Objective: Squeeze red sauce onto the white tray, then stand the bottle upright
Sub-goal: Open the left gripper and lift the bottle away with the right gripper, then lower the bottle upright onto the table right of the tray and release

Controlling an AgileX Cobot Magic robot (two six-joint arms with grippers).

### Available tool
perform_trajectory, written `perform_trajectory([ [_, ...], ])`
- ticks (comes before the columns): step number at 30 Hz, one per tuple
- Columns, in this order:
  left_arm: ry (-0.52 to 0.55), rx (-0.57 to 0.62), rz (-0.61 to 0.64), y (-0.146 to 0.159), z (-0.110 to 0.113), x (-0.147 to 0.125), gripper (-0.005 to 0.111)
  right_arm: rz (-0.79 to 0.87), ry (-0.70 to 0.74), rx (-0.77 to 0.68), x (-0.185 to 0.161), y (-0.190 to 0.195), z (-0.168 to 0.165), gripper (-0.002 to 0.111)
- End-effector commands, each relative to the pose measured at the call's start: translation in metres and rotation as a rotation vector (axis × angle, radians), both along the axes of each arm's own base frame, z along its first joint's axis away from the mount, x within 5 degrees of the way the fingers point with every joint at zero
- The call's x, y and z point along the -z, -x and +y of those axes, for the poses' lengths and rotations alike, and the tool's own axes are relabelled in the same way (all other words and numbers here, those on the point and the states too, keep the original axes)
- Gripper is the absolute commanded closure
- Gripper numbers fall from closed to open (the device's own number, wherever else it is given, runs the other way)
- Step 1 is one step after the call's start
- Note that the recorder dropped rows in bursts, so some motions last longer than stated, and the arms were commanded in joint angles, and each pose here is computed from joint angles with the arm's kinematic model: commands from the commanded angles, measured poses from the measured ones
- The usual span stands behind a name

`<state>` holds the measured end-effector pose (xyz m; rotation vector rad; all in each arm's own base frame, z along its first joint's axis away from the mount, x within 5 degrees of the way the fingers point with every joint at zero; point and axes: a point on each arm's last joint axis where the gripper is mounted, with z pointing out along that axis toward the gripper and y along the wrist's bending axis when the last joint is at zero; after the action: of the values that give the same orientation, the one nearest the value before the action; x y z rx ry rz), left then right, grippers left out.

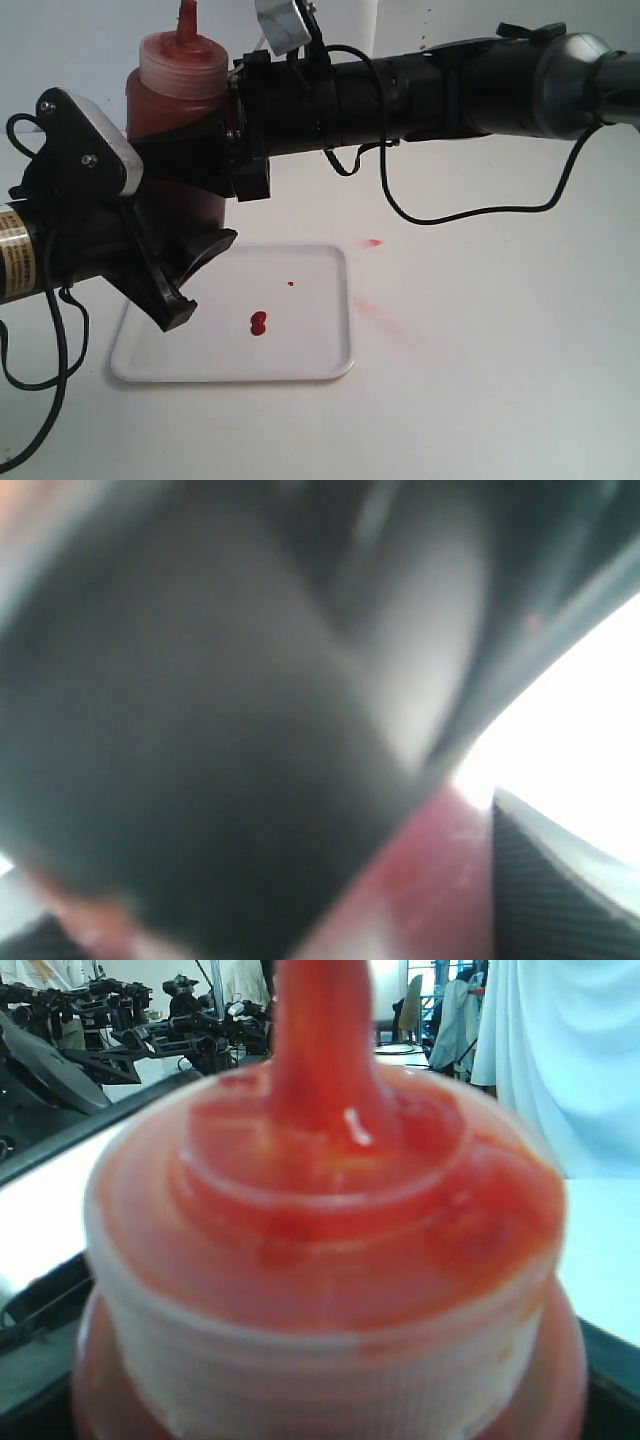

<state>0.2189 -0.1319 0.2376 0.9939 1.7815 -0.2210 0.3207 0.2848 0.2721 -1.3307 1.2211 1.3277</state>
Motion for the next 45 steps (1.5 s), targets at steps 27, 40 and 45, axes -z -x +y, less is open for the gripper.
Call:
perform_trajectory([
  [27, 0.125, 0.085, -0.027, 0.006, -0.013, -0.01, 0.002, 0.014, -0.051, 0.104, -0.009, -0.025, -0.03, 0.108],
  [40, 0.126, 0.084, -0.027, 0.006, -0.013, -0.01, 0.002, -0.124, 0.123, 0.6, 0.026, -0.109, -0.14, 0.108],
  [45, 0.141, 0.071, -0.02, 0.005, -0.013, -0.01, 0.002, -0.033, 0.201, 0.675, 0.073, -0.127, -0.158, 0.108],
])
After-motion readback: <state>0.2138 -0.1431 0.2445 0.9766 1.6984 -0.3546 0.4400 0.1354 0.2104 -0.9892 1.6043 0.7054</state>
